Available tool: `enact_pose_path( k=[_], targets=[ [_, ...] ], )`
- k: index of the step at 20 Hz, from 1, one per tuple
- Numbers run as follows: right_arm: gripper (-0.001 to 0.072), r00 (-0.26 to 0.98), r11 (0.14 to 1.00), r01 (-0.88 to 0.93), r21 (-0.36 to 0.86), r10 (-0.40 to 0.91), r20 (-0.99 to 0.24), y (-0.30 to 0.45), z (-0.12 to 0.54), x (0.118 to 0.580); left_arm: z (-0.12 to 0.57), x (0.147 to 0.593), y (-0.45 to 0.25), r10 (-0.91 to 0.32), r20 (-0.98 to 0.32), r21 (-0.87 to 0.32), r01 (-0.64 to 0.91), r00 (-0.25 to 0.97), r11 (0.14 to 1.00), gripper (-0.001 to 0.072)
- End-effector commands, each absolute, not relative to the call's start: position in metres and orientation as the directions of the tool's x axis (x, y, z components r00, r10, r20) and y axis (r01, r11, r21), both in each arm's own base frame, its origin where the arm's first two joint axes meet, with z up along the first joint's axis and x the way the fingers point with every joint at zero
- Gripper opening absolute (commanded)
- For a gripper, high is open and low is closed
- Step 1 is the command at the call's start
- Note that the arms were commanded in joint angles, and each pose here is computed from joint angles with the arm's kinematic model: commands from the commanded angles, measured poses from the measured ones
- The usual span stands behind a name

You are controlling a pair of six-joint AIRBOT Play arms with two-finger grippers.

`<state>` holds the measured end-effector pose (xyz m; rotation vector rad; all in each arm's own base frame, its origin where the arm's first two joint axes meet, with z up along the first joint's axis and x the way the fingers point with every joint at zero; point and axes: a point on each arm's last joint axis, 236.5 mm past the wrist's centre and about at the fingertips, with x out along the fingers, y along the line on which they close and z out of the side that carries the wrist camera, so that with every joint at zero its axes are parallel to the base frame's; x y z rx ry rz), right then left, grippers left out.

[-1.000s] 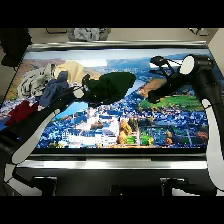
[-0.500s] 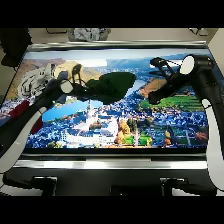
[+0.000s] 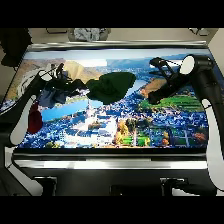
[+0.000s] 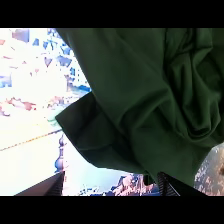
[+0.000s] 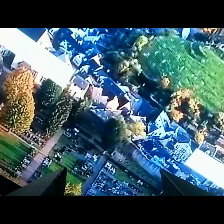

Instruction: Fold the shirts.

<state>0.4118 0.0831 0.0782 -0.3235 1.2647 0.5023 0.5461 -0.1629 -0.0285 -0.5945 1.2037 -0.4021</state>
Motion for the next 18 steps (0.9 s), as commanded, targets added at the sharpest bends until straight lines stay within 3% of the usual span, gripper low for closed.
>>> enact_pose_path(
  k=[1,9,11,18],
  targets=[
    [0.0672,0.216,0.853,-0.52,0.048,0.185,-0.959,0.085,0.078,0.412,-0.045,0.546,-0.186,-0.652,-0.718,-0.657,0.072,0.246,0.75,0.0708],
    [0.0672,0.212,0.85,-0.523,0.068,0.207,-0.955,0.09,0.079,0.411,-0.065,0.537,-0.207,-0.662,-0.724,-0.633,0.195,0.196,0.749,0.0705],
    [0.0672,0.212,0.85,-0.523,0.068,0.207,-0.955,0.09,0.079,0.411,-0.067,0.543,-0.206,-0.656,-0.723,-0.637,0.159,0.217,0.754,0.0648],
    [0.0672,0.212,0.85,-0.523,0.068,0.207,-0.955,0.09,0.079,0.411,-0.067,0.557,-0.178,-0.638,-0.722,-0.653,0.042,0.269,0.756,0.0642]
  ],
)
